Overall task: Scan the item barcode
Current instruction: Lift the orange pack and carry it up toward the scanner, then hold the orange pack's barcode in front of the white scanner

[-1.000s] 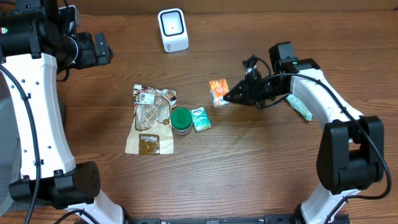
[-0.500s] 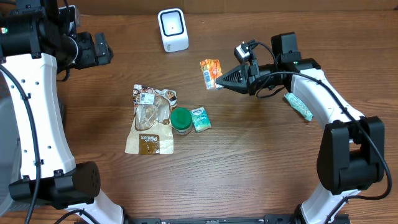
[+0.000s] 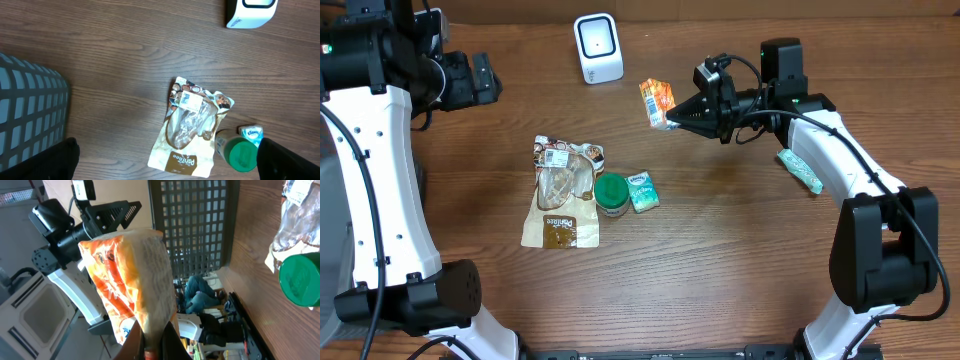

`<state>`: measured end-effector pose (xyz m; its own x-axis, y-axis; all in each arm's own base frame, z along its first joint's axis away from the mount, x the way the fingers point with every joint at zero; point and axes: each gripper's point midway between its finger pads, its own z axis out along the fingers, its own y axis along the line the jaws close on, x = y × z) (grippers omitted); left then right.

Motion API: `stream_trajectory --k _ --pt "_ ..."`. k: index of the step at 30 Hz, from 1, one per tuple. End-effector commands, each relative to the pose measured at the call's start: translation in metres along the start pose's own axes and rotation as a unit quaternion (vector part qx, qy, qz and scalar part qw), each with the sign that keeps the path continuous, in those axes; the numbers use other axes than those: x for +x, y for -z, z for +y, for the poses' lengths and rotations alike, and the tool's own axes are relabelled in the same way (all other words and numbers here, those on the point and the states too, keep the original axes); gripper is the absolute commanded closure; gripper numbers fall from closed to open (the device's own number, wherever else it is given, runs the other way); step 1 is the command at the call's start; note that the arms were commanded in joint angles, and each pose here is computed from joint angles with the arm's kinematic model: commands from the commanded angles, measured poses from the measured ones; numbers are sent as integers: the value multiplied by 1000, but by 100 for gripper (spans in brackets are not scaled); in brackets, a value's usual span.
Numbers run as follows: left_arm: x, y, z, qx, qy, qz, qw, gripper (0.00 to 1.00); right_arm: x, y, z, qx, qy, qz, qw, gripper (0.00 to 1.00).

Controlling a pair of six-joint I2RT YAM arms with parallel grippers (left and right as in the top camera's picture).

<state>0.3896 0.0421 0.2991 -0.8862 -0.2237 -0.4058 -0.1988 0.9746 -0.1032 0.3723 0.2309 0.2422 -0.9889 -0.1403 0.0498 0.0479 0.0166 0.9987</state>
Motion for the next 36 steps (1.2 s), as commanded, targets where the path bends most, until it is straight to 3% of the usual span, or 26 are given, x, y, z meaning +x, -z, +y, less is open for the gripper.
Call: stream_trajectory --k 1,10,15,25,30,36 --pt "0 -2 0 1 -6 3 1000 0 5 1 22 -10 -4 12 1000 96" --pt "0 -2 0 1 -6 3 1000 0 4 1 23 -10 11 12 1000 96" --pt "0 -2 0 1 -6 3 1000 0 -5 1 21 5 73 -9 997 96" --pt "0 -2 0 1 -6 3 1000 0 -29 2 -32 128 76 -101 984 96" --pt "0 -2 -1 2 -6 3 1000 1 -29 16 -84 258 36 -141 955 96" --pt "0 -2 0 1 -6 3 1000 1 -27 54 -115 427 14 -174 887 96"
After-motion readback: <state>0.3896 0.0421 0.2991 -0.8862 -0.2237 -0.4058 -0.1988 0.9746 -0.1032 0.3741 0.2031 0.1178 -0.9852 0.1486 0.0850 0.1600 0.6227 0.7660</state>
